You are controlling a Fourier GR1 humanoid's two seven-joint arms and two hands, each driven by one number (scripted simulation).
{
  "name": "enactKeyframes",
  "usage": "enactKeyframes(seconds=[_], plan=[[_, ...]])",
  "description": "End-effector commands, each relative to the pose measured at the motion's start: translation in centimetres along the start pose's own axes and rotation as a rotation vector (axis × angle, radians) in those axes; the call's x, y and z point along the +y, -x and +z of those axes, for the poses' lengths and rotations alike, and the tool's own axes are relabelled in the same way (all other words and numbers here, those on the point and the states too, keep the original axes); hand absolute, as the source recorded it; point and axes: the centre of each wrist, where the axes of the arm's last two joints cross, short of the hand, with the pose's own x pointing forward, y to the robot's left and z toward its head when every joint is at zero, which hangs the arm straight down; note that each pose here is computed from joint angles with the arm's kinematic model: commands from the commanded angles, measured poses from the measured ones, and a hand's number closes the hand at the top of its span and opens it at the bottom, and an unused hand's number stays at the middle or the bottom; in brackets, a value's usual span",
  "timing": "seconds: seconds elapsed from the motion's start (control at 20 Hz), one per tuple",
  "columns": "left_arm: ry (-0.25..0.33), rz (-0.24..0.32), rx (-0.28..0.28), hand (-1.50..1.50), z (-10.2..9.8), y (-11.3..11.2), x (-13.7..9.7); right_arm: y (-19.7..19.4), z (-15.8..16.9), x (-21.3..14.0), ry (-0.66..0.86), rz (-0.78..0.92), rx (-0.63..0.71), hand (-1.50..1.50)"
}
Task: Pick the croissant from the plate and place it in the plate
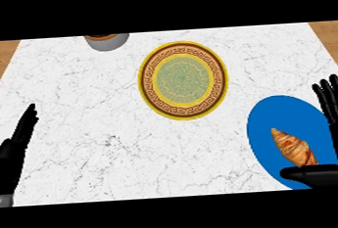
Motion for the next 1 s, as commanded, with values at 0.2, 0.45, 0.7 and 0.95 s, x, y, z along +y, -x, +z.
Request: enactKeyframes(seconds=[0.2,0.45,0.7,0.95], plan=[[-0.011,-0.01,-0.027,0.0,1.0,1.5,-0.1,-3.0,9.1,-3.6,-0.053,-0.006,-0.116,-1.5],[-0.023,0.0,-0.009,0.0,1.6,2.2,0.1,-5.6,9.0,-7.4,-0.268,0.268,0.029,-1.5],[-0.015,-0.017,-0.012,0.0,2.0,2.7,-0.9,-7.2,7.3,-8.1,-0.37,0.532,0.164,-1.5],[0.001,-0.016,-0.025,0.0,1.0,2.5,-0.3,-7.8,5.0,-7.3,-0.391,0.641,0.286,-1.5]])
